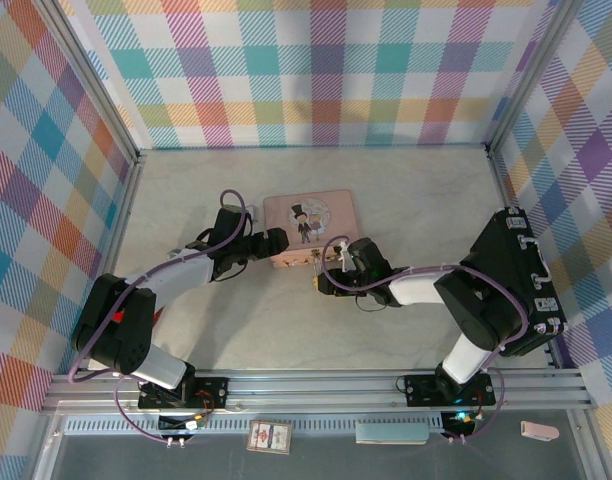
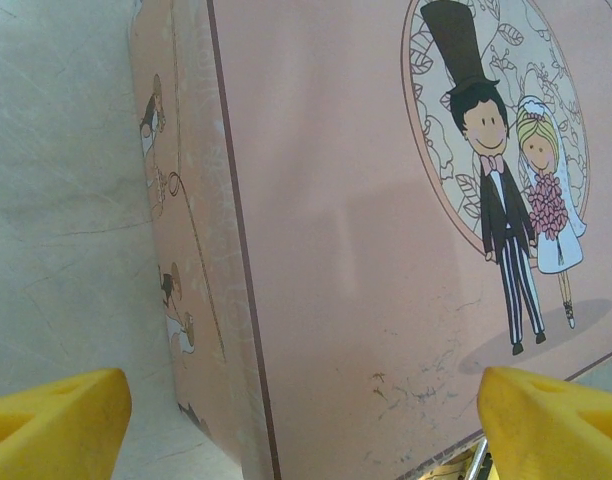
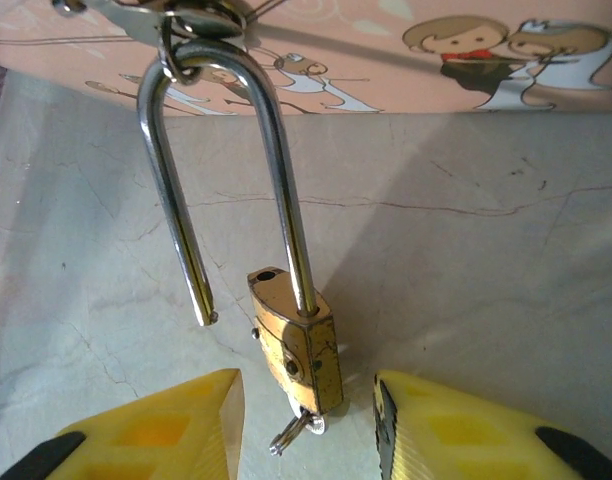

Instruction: Unlock the padlock with the key

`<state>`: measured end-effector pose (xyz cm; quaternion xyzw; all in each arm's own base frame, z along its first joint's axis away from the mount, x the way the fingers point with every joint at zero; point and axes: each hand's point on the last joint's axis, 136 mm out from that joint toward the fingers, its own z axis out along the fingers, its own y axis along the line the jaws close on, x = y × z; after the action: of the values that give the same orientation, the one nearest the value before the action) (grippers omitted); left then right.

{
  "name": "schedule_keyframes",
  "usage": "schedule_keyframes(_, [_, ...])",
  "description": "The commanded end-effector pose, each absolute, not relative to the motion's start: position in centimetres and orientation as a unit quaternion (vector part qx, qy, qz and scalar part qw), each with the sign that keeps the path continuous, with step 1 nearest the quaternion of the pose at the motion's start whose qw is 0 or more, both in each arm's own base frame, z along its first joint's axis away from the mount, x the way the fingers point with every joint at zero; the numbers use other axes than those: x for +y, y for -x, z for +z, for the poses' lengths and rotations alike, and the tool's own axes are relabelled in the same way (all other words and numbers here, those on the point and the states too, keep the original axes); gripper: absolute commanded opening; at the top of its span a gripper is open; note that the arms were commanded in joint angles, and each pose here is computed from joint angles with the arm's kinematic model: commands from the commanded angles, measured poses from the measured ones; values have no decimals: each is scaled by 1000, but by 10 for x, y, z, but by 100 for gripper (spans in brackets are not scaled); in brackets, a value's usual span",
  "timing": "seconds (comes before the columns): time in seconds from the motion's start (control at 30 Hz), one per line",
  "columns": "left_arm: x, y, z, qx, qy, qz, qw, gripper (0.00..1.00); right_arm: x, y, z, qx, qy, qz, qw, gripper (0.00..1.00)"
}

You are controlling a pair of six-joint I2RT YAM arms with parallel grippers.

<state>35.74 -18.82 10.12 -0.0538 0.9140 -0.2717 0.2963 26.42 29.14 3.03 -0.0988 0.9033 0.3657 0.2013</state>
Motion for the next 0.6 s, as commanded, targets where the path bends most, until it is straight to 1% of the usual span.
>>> schedule_keyframes(0.0, [-188,-361,107,909,58,-281,302,89,307,-278,35,887,122,383,227,39])
schedule_keyframes(0.3, [-188,-358,107,908,61,-285,300,88,312,-285,30,887,120,381,231,34])
schedule_keyframes(0.43, [-187,-357,108,908,62,-285,299,88,311,-287,28,889,119,376,232,31])
schedule_keyframes(0.57, [-186,-355,108,909,63,-284,299,88,310,-289,27,892,117,370,233,24])
